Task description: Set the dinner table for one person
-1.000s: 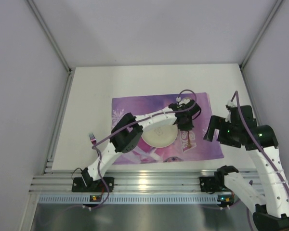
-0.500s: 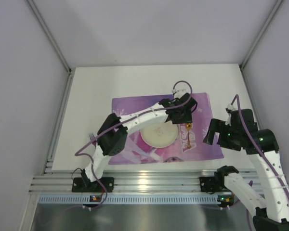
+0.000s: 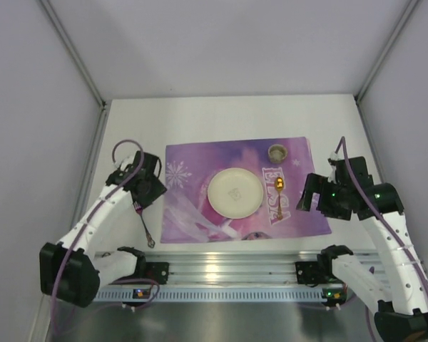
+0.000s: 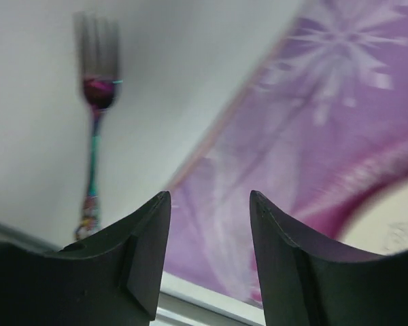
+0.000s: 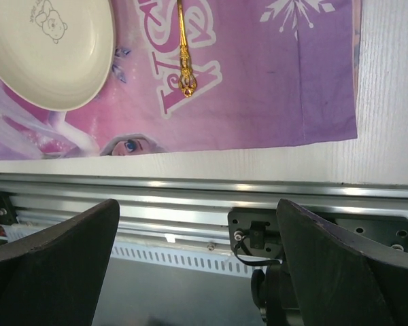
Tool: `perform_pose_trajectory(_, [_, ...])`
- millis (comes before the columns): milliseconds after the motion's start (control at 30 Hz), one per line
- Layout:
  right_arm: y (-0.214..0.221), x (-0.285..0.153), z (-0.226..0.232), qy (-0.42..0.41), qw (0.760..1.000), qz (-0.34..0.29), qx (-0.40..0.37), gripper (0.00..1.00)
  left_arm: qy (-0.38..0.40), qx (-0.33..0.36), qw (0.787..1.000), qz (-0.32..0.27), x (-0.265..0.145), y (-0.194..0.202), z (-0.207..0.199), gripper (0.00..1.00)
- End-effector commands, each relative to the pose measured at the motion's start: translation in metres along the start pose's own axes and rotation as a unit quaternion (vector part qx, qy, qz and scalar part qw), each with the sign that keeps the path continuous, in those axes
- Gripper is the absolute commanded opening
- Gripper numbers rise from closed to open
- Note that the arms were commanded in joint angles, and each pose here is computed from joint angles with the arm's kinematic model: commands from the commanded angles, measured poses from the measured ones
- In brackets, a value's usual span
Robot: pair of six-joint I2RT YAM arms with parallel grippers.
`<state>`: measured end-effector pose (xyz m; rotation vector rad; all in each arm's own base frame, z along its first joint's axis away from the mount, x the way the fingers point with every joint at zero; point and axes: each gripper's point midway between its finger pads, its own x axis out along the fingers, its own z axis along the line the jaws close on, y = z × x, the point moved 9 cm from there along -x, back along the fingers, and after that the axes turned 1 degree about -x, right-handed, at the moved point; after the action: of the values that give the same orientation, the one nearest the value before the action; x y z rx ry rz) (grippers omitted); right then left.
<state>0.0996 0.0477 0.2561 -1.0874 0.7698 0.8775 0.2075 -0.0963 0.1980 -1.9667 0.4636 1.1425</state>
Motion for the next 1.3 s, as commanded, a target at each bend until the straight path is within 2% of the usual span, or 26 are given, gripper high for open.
perform_pose_trajectory(0, [-0.007, 0.006, 0.005, -0.018, 1.000, -0.012, 0.004, 1.00, -0.053, -0.035, 0.997, 0.047, 0.006, 0.004, 0.056, 0.55])
perform_pose_trajectory(133, [-0.009, 0.013, 0.007, -0.026, 1.000, -0.006, 0.005, 1.00, -0.103, -0.055, 0.989, 0.088, 0.026, -0.002, 0.080, 0.54])
perform_pose_trajectory(267, [-0.011, 0.014, 0.007, -0.024, 1.000, -0.004, 0.004, 1.00, -0.126, -0.061, 0.985, 0.099, 0.043, -0.008, 0.086, 0.53])
perform_pose_trajectory(500, [-0.011, 0.016, 0.006, -0.015, 1.000, -0.002, 0.004, 1.00, -0.149, -0.076, 0.982, 0.094, 0.065, -0.014, 0.097, 0.46])
perform_pose_trajectory(700, [-0.011, 0.020, 0.004, -0.008, 1.000, 0.004, 0.002, 1.00, -0.172, -0.064, 0.981, 0.062, 0.081, -0.013, 0.106, 0.39])
perform_pose_trajectory(867, [-0.015, 0.020, 0.004, -0.001, 1.000, 0.004, 0.003, 1.00, -0.197, -0.059, 0.977, 0.054, 0.092, -0.010, 0.113, 0.37])
perform_pose_trajectory(1033, [-0.015, 0.025, 0.003, 0.010, 1.000, 0.011, 0.002, 1.00, -0.201, -0.060, 0.975, 0.071, 0.105, -0.001, 0.117, 0.34])
perform_pose_trajectory(1067, [-0.015, 0.027, 0.002, 0.013, 1.000, 0.015, 0.003, 1.00, -0.198, -0.062, 0.976, 0.070, 0.108, -0.002, 0.115, 0.30])
perform_pose_trajectory(1167, [-0.016, 0.028, 0.002, 0.016, 1.000, 0.019, 0.002, 1.00, -0.198, -0.065, 0.975, 0.074, 0.115, 0.000, 0.116, 0.27])
perform_pose_trajectory(1200, [-0.018, 0.028, 0.003, 0.018, 1.000, 0.017, 0.002, 1.00, -0.199, -0.064, 0.975, 0.074, 0.119, 0.000, 0.116, 0.19])
perform_pose_trajectory(1267, [-0.019, 0.028, 0.002, 0.020, 1.000, 0.018, 0.003, 1.00, -0.202, -0.061, 0.974, 0.076, 0.123, -0.002, 0.114, 0.12])
